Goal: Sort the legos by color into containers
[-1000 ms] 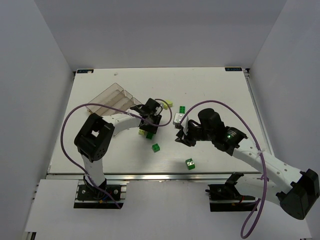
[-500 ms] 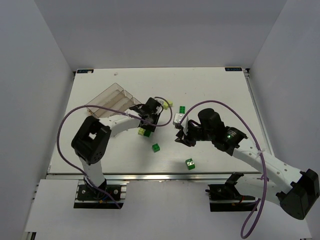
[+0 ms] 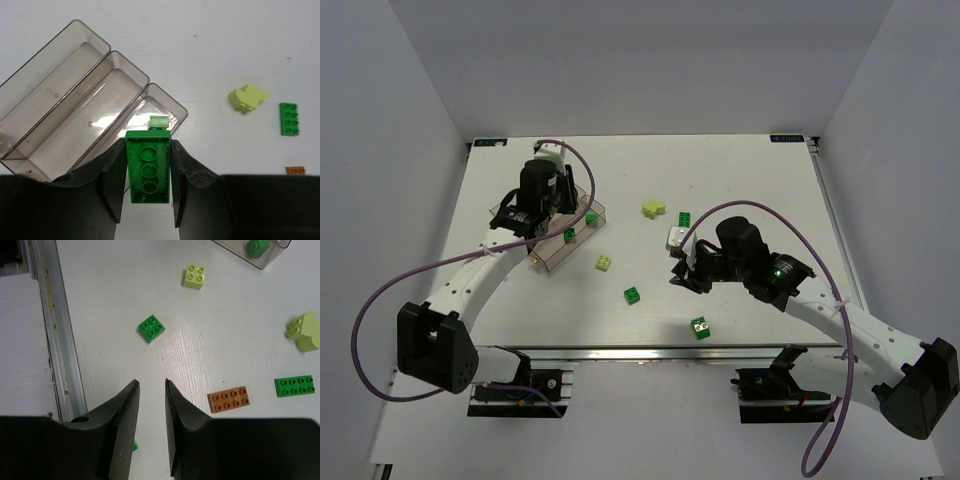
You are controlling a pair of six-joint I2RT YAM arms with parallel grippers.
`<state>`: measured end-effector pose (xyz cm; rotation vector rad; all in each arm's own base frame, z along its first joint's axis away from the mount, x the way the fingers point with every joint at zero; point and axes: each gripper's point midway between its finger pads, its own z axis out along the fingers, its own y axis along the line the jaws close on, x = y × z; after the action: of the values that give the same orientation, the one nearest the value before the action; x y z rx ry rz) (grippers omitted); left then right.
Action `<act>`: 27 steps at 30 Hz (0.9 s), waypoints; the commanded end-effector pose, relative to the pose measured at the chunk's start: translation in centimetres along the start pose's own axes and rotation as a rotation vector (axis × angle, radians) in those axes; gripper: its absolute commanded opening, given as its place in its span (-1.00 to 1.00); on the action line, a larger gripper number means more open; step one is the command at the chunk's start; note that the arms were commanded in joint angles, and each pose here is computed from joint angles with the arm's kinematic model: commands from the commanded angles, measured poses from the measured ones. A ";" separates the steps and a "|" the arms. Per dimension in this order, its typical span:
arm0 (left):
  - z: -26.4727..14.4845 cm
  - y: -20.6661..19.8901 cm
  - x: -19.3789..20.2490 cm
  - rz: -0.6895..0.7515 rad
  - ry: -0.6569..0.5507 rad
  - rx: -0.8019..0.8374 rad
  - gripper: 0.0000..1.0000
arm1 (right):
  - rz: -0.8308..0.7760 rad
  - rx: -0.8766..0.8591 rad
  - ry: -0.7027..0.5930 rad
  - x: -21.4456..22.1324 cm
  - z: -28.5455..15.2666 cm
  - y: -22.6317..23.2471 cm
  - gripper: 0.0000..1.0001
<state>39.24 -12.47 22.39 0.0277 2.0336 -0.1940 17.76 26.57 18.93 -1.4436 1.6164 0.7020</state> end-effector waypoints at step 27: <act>6.2 7.7 6.3 0.040 0.228 -0.198 -0.53 | -0.011 -0.021 -0.040 -0.8 -0.1 0.4 -0.29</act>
<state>41.77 -6.97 11.09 -0.0293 2.3129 0.0123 17.48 26.65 19.06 -1.4480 1.6065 0.7179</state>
